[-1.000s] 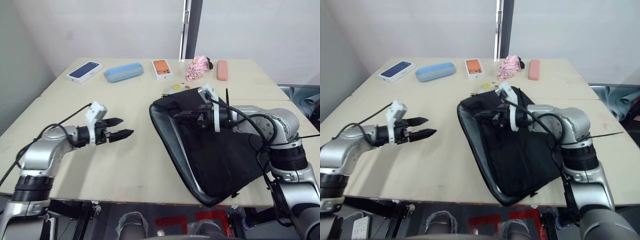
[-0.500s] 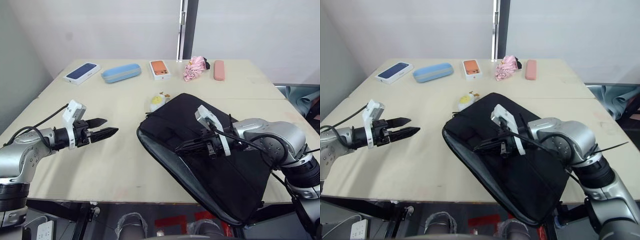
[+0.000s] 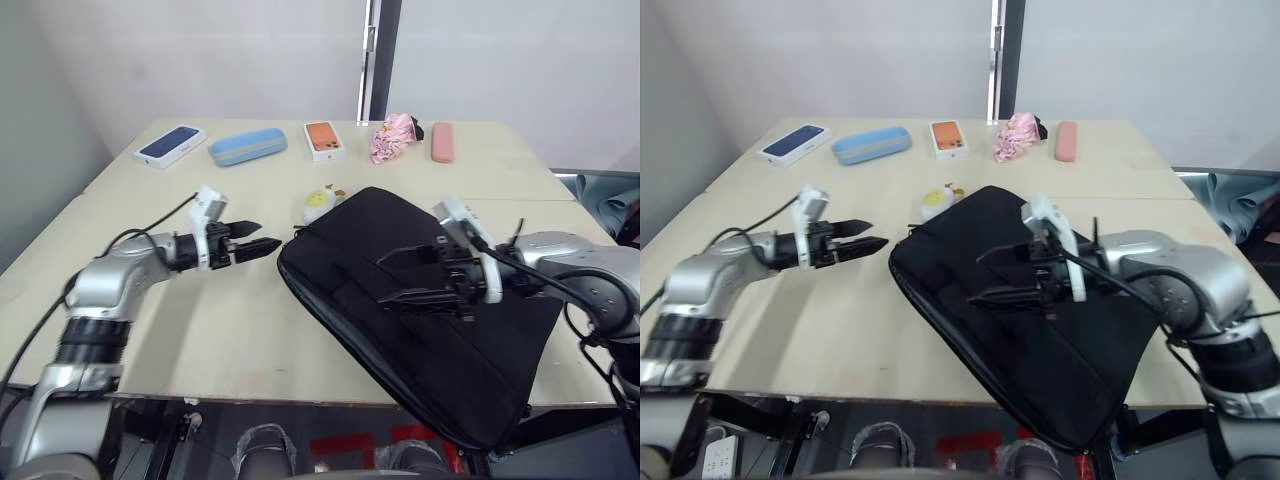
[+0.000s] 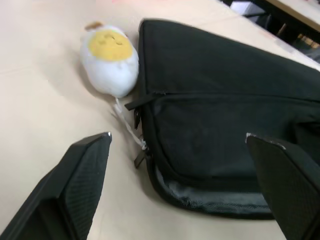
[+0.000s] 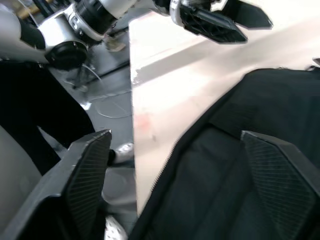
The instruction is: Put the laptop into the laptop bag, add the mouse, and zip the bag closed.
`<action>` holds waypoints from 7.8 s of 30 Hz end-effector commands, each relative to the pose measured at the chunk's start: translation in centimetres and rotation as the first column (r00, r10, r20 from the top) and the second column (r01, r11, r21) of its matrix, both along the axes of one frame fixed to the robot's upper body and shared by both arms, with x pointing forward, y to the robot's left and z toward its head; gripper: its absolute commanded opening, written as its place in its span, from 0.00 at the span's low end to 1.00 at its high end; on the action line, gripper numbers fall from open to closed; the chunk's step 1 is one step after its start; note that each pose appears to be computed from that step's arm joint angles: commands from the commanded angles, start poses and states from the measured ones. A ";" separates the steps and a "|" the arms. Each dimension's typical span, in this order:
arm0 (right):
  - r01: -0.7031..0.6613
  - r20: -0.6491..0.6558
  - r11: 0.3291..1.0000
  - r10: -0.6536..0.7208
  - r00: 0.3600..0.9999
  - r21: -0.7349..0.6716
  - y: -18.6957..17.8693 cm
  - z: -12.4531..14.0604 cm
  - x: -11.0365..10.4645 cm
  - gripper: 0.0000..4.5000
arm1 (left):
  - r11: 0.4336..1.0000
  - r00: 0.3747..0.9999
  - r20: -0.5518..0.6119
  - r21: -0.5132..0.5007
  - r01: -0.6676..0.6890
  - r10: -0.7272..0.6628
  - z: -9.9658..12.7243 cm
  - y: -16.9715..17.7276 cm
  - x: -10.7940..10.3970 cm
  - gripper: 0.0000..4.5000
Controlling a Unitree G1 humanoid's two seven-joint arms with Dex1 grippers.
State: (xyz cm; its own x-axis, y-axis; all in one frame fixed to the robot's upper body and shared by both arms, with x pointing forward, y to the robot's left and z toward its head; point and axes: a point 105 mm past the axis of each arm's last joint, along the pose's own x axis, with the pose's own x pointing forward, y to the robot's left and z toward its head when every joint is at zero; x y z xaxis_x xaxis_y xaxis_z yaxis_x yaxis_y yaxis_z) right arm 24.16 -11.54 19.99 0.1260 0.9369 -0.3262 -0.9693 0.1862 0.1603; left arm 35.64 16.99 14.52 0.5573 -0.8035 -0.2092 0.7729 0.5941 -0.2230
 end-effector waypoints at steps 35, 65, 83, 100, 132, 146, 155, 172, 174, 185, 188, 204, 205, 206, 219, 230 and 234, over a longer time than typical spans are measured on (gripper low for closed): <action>0.134 0.393 0.975 -0.195 0.899 0.177 -0.8 7.4 0.7 1.00 | 0.999 0.996 -0.083 0.031 0.025 -0.022 -4.6 -0.8 3.2 0.00; 0.387 -0.038 0.899 -0.402 0.915 -0.207 -10.6 -5.8 -0.2 1.00 | 0.885 0.886 0.034 0.025 -0.464 0.463 -3.8 11.2 -1.4 0.00; 0.482 -0.505 0.875 -0.439 0.743 -0.052 -4.3 -9.2 -0.4 1.00 | 0.906 0.907 0.031 0.053 -0.421 0.419 -4.2 9.6 -2.2 0.00; 0.517 -0.500 0.852 -0.482 0.719 -0.078 -4.6 -9.9 -0.3 0.01 | 0.911 0.913 0.026 0.065 -0.407 0.406 -4.2 9.2 -2.7 0.00; 0.544 -0.365 0.834 -0.535 0.762 -0.088 -6.4 -10.0 4.6 0.01 | 0.941 0.943 -0.076 0.132 -0.313 0.324 -7.2 8.6 -10.6 0.00; 0.560 -0.358 0.826 -0.544 0.759 -0.066 -6.2 -9.9 4.9 0.01 | 0.942 0.948 -0.042 0.134 -0.308 0.316 -6.9 9.0 -9.3 0.00; 0.583 -0.283 0.810 -0.574 0.768 -0.062 -8.0 -9.1 6.0 0.45 | 0.927 0.936 0.012 0.135 -0.349 0.351 -5.7 11.0 -9.5 0.51; 0.311 0.228 0.950 -0.295 0.928 -0.036 -11.8 1.9 6.0 0.99 | 0.926 0.937 0.045 0.145 -0.349 0.346 2.5 16.4 -11.1 1.00; 0.211 0.302 0.977 -0.209 0.930 0.027 -10.9 3.4 5.2 0.99 | 0.929 0.942 0.056 0.154 -0.336 0.332 3.1 16.4 -11.0 1.00; -0.001 0.518 0.996 -0.046 0.854 0.089 -7.8 8.3 3.9 0.99 | 0.935 0.951 0.114 0.186 -0.303 0.286 4.7 16.7 -10.3 1.00; 0.002 0.504 0.998 -0.032 0.863 0.061 -8.0 7.5 3.9 0.99 | 0.931 0.948 0.128 0.187 -0.313 0.292 5.0 17.2 -10.2 1.00; -0.163 0.493 0.960 0.031 0.869 0.226 -2.2 9.0 3.2 0.99 | 0.916 0.929 0.133 0.167 -0.365 0.346 4.1 17.9 -10.1 1.00; -0.175 0.499 0.952 0.028 0.866 0.251 -1.2 9.3 3.3 0.99 | 0.915 0.928 0.133 0.166 -0.367 0.348 4.0 17.8 -10.1 1.00; -0.223 0.510 0.939 0.061 0.858 0.264 0.3 9.4 2.9 0.99 | 0.913 0.926 0.132 0.163 -0.373 0.355 3.8 17.8 -10.1 1.00; -0.261 0.453 0.906 0.089 0.887 0.332 8.6 6.9 3.9 0.99 | 0.885 0.893 0.131 0.136 -0.445 0.430 2.8 17.3 -10.2 1.00; -0.278 0.441 0.928 0.147 0.885 0.249 12.3 1.2 4.6 0.57 | 0.880 0.883 0.138 0.105 -0.463 0.448 2.8 16.7 -9.4 1.00; -0.277 0.443 0.940 0.166 0.881 0.198 13.4 -2.1 5.4 0.26 | 0.881 0.884 0.139 0.105 -0.461 0.446 2.8 16.6 -9.3 1.00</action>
